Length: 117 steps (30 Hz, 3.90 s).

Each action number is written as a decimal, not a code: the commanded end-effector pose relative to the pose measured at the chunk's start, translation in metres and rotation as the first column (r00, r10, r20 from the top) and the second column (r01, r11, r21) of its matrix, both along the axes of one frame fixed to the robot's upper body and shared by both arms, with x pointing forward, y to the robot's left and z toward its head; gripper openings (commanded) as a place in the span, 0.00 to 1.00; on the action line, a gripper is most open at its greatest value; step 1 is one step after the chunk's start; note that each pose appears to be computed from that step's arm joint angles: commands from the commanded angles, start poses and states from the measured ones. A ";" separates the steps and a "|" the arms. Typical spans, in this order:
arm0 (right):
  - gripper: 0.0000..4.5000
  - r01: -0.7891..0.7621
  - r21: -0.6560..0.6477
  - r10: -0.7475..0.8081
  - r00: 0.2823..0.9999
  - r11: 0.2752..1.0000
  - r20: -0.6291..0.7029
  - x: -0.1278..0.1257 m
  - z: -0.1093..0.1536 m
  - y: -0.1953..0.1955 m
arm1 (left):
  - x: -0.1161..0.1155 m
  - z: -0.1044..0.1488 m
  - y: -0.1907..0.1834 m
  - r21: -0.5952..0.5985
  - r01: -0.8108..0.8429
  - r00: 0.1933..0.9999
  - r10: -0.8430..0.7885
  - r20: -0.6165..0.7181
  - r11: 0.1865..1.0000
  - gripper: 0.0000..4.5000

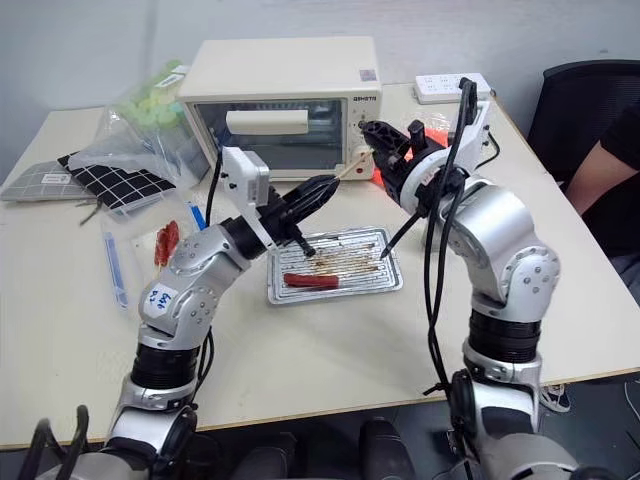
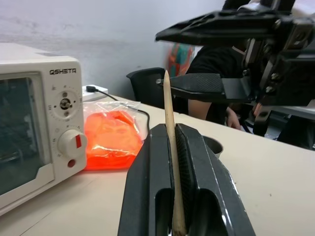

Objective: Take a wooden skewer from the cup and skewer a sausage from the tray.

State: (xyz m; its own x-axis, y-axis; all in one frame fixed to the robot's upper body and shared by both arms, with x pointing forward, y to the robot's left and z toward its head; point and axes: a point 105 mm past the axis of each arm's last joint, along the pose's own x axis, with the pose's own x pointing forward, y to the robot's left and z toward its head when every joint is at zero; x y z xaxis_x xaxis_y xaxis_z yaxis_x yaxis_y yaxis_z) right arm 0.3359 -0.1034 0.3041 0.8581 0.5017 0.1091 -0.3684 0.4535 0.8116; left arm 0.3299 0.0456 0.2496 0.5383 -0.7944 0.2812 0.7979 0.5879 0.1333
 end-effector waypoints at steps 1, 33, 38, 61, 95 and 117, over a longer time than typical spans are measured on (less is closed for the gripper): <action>0.49 0.048 -0.340 0.022 0.980 0.939 0.200 -0.005 0.009 -0.008 | -0.013 0.015 0.028 0.034 -0.015 0.998 0.012 0.062 0.999 0.00; 0.76 -0.250 -0.962 0.850 0.525 0.106 -0.042 0.005 -0.112 0.061 | -0.110 0.003 0.150 0.457 0.036 0.979 0.061 -0.195 0.889 0.00; 0.76 -0.250 -0.963 0.848 0.528 0.097 -0.051 0.011 -0.128 0.074 | -0.109 0.002 0.153 0.465 0.001 0.978 0.096 -0.183 0.885 0.00; 0.30 -0.247 -0.968 0.832 0.544 0.034 -0.110 0.016 -0.165 0.075 | -0.101 0.003 0.152 0.475 -0.009 0.984 0.093 -0.153 0.880 0.00; 0.23 -0.272 -0.960 0.820 0.564 0.069 -0.101 0.016 -0.153 0.061 | -0.086 -0.002 0.147 0.487 0.019 0.991 0.049 -0.126 0.873 0.00; 0.23 -0.290 -0.953 0.791 0.602 0.089 -0.110 0.016 -0.170 0.062 | -0.081 0.001 0.144 0.484 0.026 0.993 0.034 -0.115 0.875 0.00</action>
